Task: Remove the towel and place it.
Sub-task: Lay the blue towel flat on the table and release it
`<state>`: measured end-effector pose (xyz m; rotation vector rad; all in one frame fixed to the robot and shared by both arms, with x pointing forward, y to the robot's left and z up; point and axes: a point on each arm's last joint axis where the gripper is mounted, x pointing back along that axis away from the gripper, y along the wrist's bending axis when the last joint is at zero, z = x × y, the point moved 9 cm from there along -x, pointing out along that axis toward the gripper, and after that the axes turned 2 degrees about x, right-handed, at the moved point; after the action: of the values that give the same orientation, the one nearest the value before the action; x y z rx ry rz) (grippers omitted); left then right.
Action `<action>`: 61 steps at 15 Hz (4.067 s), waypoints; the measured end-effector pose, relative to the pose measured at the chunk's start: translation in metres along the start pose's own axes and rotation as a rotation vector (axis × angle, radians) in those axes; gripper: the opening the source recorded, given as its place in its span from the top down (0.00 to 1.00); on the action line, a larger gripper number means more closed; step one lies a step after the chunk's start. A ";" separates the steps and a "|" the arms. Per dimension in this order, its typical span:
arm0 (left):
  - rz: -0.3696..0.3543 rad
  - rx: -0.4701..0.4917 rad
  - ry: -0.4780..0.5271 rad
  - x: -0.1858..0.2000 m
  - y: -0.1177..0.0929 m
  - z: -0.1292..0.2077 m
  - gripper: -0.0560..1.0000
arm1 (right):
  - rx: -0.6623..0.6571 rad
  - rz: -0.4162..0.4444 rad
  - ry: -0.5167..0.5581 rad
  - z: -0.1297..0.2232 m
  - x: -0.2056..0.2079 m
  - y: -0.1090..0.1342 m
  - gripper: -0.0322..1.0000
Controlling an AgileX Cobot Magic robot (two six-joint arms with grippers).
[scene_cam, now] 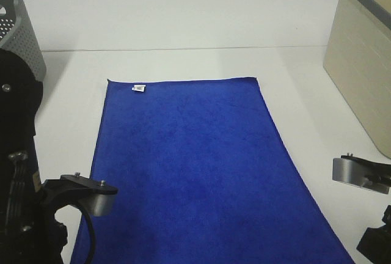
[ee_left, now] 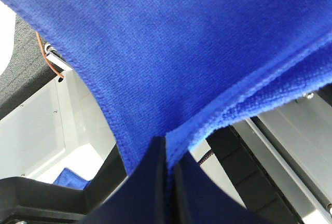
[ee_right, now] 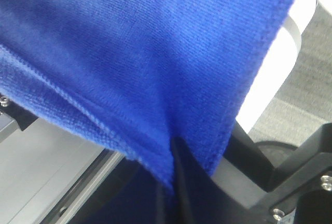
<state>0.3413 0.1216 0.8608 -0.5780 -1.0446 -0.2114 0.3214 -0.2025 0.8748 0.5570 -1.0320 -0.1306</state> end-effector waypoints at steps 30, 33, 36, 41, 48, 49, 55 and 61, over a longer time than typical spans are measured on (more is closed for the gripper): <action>0.015 0.117 -0.030 0.005 -0.005 -0.007 0.42 | -0.059 -0.009 -0.114 -0.033 0.031 0.013 0.31; -0.055 0.105 -0.088 0.026 -0.001 -0.023 0.42 | 0.012 0.036 -0.257 -0.063 0.075 0.024 0.31; -0.156 0.151 -0.236 0.072 0.019 -0.053 0.42 | 0.079 0.101 -0.401 -0.086 0.122 0.036 0.31; -0.111 0.367 -0.560 0.180 0.082 -0.091 0.42 | 0.084 0.147 -0.512 -0.101 0.155 0.042 0.31; -0.115 0.455 -0.732 0.235 0.157 -0.154 0.42 | 0.098 0.266 -0.655 -0.218 0.225 0.026 0.31; -0.115 0.453 -0.731 0.236 0.162 -0.167 0.42 | 0.107 0.271 -0.665 -0.236 0.232 0.025 0.31; -0.105 0.458 -0.738 0.223 0.209 -0.250 0.42 | 0.067 0.214 -0.669 -0.316 0.240 -0.021 0.31; -0.072 0.435 -0.738 0.202 0.226 -0.293 0.42 | 0.095 0.124 -0.547 -0.359 0.183 -0.072 0.31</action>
<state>0.7594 0.1717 0.8469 -0.2108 -1.7684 0.1871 0.7290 -0.1941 0.8417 0.5538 -1.6088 -0.1281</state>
